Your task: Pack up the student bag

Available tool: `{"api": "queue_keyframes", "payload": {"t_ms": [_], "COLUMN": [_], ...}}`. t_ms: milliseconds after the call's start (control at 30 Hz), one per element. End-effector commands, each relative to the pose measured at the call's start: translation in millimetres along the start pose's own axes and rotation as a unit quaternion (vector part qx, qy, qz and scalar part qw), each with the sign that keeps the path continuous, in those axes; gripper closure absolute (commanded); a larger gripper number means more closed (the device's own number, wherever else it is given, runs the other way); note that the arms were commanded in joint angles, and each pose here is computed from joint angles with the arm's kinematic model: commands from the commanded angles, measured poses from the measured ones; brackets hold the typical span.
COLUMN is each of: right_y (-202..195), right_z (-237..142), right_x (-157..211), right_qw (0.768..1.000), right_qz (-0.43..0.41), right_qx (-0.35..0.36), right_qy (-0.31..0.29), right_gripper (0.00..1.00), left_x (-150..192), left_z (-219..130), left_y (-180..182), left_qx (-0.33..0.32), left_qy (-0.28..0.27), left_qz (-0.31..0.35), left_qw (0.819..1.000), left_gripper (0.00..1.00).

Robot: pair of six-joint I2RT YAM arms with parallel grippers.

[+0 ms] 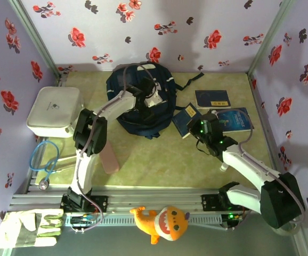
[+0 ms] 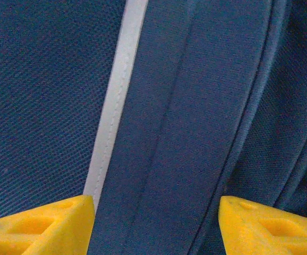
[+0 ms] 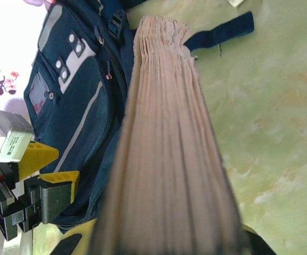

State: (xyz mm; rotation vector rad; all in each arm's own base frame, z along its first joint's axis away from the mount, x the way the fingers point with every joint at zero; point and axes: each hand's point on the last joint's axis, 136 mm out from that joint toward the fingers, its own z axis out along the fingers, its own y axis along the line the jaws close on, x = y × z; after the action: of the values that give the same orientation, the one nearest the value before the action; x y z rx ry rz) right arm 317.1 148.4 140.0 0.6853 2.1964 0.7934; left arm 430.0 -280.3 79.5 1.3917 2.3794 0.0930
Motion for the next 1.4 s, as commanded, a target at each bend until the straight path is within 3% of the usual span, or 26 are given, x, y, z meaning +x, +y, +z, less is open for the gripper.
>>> {"api": "queue_keyframes", "payload": {"t_ms": [0, 467, 567, 700, 1067, 1200, 1367], "right_y": [25.2, 22.4, 20.7, 22.4, 20.8, 24.5, 37.8], "right_z": [-2.0, -7.9, -12.8, -22.2, -80.9, -93.7, -90.7], "right_x": [-13.8, -12.9, -14.4, -17.2, -42.1, -42.1, -27.3], "right_qw": [0.999, 0.999, 0.998, 0.998, 0.994, 0.993, 0.993], "right_qz": [0.017, 0.023, 0.024, 0.024, -0.028, -0.032, -0.027], "right_qx": [-0.045, -0.044, -0.043, -0.048, -0.038, -0.056, -0.102], "right_qy": [-0.017, -0.019, -0.025, -0.032, -0.097, -0.1, -0.061], "right_gripper": [0.98, 0.98, 0.98, 0.98, 0.97, 0.96, 0.96], "left_x": [4.9, -8.2, -12.7, -18.0, -52.9, -76.2, -96.0], "left_z": [4.7, 10.9, 8.9, 3.8, -60.7, -96.9, -138.6], "left_y": [-5.8, -2.9, -4.9, -3.5, -0.1, 10.6, 15.8], "left_qx": [0.007, -0.003, -0.002, -0.006, -0.011, -0.025, -0.022], "left_qy": [0.026, 0.014, 0.008, -0.001, -0.094, -0.16, -0.224], "left_qz": [0.037, 0.035, 0.041, 0.036, -0.018, -0.079, -0.149], "left_qw": [0.999, 0.999, 0.999, 0.999, 0.995, 0.984, 0.963], "left_gripper": [0.38, 0.55, 0.62, 0.8, 0.97, 1.0, 1.0]}}
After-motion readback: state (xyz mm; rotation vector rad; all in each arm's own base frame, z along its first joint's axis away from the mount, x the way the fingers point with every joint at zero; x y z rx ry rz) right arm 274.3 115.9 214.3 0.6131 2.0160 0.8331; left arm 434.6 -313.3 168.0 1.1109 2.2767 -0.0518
